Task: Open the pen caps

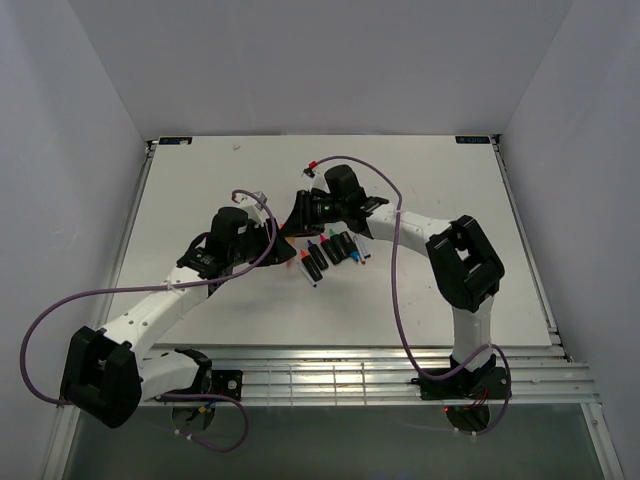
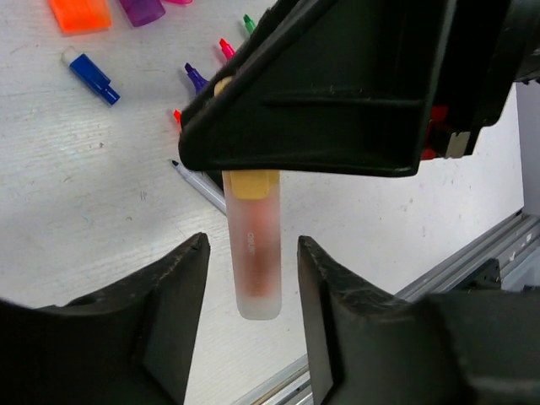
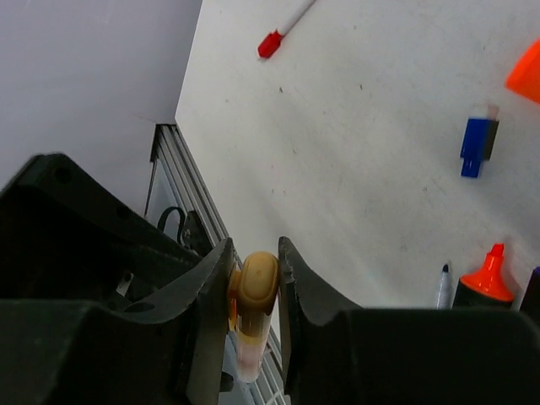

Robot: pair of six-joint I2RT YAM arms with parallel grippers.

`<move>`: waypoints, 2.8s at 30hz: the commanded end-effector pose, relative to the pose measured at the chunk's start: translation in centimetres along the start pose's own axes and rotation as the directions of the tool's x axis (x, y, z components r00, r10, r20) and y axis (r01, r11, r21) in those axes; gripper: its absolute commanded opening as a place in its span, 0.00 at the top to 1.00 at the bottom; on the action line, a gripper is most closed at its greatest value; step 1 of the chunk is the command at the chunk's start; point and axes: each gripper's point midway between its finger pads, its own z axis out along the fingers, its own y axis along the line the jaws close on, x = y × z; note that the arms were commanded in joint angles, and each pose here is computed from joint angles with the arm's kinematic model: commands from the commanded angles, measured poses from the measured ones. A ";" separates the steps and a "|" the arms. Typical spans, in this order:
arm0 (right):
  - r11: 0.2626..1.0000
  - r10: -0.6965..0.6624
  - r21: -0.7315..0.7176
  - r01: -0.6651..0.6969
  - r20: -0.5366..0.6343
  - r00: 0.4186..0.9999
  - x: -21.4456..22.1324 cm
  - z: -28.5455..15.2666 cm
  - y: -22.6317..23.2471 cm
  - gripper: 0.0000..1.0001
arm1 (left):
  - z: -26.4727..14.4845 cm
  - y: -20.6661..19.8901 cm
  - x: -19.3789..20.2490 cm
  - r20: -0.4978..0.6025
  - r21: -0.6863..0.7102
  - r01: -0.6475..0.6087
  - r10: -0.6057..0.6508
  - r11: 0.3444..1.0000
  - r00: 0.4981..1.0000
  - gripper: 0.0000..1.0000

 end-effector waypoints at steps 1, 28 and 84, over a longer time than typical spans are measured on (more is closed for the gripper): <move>0.986 -0.100 -0.131 0.102 0.027 0.995 -0.3 -2.7 3.5 0.92 | -0.8 -2.1 -0.5 0.016 0.106 -0.059 0.058 0.993 0.998 0.41; 0.841 -0.146 -0.515 0.164 0.075 0.986 2.4 -8.8 9.2 0.92 | -3.8 -9.6 2.9 -0.084 0.604 0.059 -0.010 0.795 0.996 0.55; 0.938 -0.346 0.035 0.346 0.006 0.938 -2.7 0.2 2.2 0.92 | -3.0 -7.0 2.7 0.053 0.322 0.053 -0.074 0.945 0.996 1.00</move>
